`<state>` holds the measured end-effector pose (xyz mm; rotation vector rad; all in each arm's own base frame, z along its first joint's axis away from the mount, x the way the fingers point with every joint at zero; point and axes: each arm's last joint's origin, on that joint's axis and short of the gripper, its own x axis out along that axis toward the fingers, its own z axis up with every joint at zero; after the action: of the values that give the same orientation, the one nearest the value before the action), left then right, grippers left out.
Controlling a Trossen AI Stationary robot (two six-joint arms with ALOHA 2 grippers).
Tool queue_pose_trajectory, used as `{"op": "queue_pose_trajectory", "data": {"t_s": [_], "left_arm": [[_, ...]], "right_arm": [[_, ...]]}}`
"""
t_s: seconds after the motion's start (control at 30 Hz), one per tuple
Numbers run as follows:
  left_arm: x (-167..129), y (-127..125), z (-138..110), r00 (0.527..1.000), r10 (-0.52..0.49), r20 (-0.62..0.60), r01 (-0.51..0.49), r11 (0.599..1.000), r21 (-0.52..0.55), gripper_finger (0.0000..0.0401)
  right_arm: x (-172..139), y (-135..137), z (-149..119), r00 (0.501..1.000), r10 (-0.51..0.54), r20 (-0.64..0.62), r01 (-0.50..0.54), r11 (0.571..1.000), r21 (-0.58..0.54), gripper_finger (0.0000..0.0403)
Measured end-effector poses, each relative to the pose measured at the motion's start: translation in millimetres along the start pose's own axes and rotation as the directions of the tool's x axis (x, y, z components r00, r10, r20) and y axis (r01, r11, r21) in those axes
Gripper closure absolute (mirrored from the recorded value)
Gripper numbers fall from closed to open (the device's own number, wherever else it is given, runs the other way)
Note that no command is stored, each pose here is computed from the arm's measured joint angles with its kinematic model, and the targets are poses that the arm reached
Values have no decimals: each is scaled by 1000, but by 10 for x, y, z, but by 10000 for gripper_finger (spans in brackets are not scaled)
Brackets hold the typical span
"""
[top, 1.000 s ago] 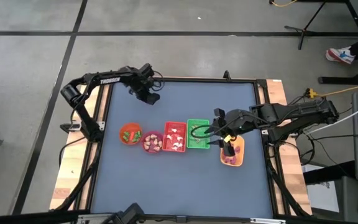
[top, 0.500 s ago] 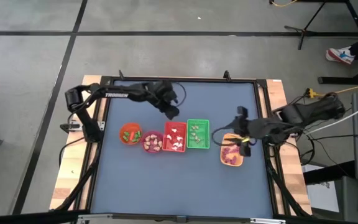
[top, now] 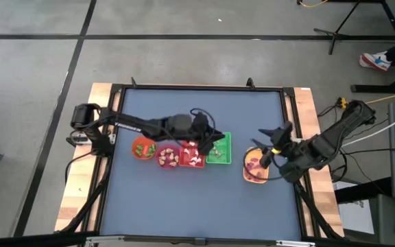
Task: Sort Halloween decoration
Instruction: Put the pink skeleton toy into the yellow bin
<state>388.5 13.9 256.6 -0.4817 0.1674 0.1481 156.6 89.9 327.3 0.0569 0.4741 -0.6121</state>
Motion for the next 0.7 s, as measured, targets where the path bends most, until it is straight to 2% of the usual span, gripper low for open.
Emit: {"op": "queue_pose_trajectory", "data": {"t_s": [0.13,0.3,0.4,0.7], "left_arm": [[-40,-279,-60,993,36,111,-40,999,31,360],[-97,-505,-111,975,77,207,-81,997,11,360],[-128,-594,-124,964,88,249,-89,996,-11,360],[-168,-703,-131,952,79,296,-72,997,-32,360]], "right_arm": [[140,154,-162,994,-6,108,-4,995,96,192],[243,308,-265,985,52,166,-71,991,110,192],[270,390,-269,977,92,192,-110,990,85,192],[373,748,-216,949,147,278,-128,988,-83,192]]}}
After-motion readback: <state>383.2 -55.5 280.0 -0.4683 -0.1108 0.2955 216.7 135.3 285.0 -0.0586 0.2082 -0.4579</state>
